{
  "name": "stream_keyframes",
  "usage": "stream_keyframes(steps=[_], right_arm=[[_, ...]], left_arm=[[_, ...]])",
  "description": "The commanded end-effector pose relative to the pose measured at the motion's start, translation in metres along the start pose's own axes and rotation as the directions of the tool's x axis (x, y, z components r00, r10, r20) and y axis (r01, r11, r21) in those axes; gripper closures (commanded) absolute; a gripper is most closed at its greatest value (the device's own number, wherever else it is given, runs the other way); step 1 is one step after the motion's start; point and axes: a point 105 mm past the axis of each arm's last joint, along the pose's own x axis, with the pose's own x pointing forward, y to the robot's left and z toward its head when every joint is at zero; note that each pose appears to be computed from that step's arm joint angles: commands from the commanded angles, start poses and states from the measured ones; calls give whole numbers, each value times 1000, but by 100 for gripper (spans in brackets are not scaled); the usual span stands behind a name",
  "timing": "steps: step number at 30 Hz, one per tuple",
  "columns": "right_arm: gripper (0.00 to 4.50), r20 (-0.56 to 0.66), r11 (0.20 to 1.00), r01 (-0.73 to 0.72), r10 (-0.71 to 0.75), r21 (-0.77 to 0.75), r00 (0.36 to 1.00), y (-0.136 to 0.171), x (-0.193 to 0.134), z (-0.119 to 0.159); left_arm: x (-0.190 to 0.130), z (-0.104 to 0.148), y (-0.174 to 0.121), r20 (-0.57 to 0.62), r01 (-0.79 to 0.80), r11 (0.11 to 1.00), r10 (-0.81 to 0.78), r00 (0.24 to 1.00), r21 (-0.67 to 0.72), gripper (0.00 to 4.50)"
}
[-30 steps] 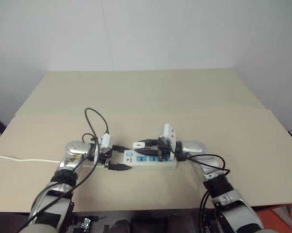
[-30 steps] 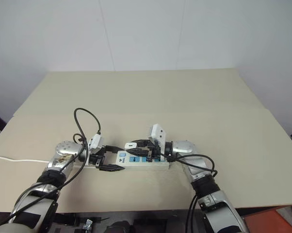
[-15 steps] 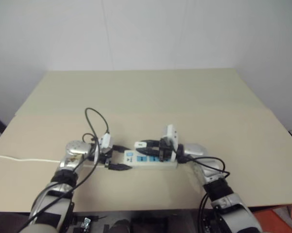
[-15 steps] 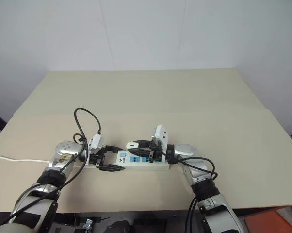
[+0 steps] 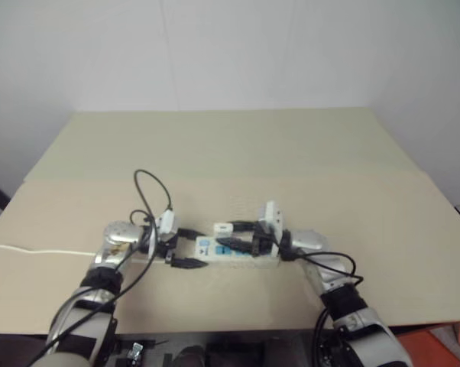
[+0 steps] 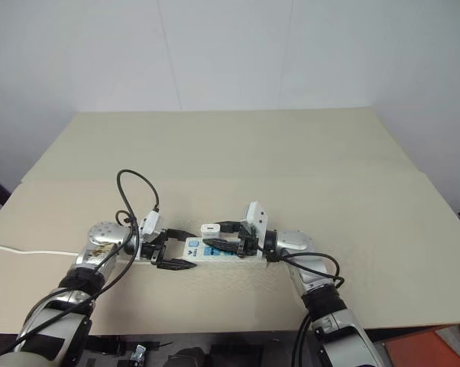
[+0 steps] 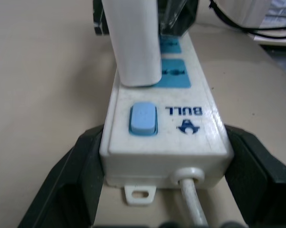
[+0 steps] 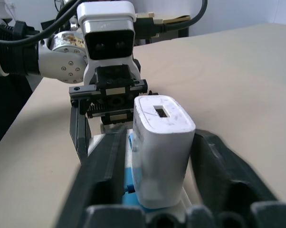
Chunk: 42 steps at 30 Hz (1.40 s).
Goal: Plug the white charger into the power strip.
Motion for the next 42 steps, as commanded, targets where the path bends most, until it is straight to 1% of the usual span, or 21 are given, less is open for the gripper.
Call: stream_keyframes(steps=[1, 3, 6, 9, 11, 15, 18, 21, 25, 27, 39, 42], right_arm=[[69, -80, 998, 33, -28, 61, 996, 1, -9, -26], [5, -83, 998, 32, -26, 63, 996, 0, -10, -26], [5, -83, 999, 27, -23, 45, 996, 0, -12, -24], [5, -52, 1000, 14, -16, -26, 999, -1, -16, -15], [5, -80, 999, -40, 38, -23, 996, -1, -20, -5], [5, -119, 998, -54, 56, 17, 991, -10, -22, 23], [5, -73, 999, -46, 47, 18, 996, -14, -18, 49], [5, -53, 999, -43, 44, 25, 998, -13, -12, 59], [5, -57, 994, -99, 101, 46, 993, -1, -7, 63], [5, -66, 993, -105, 108, 47, 992, 1, -4, 61], [5, -118, 994, -67, 78, 89, 990, -3, 4, 42], [59, -119, 994, -66, 75, 82, 990, -3, 4, 41]], left_arm=[[-6, 12, 5, 18, -17, 998, 16, 1000, 57, 113], [-6, 12, 5, 19, -18, 998, 17, 1000, 58, 113], [-5, 12, 5, 21, -18, 998, 17, 1000, 60, 113], [-4, 12, 5, 22, -17, 998, 16, 1000, 61, 113], [-5, 13, 5, 23, -17, 998, 16, 1000, 60, 113], [-5, 12, 5, 22, -17, 998, 16, 1000, 59, 113], [-4, 12, 5, 24, -15, 998, 13, 1000, 56, 113], [-2, 11, 4, 29, -14, 998, 12, 1000, 55, 113], [-1, 10, 4, 34, -17, 998, 16, 999, 52, 113], [-1, 10, 4, 36, -19, 999, 17, 999, 51, 113], [-2, 9, 2, 38, -28, 998, 26, 999, 50, 113], [-3, 9, 2, 35, -32, 998, 30, 999, 51, 113]])
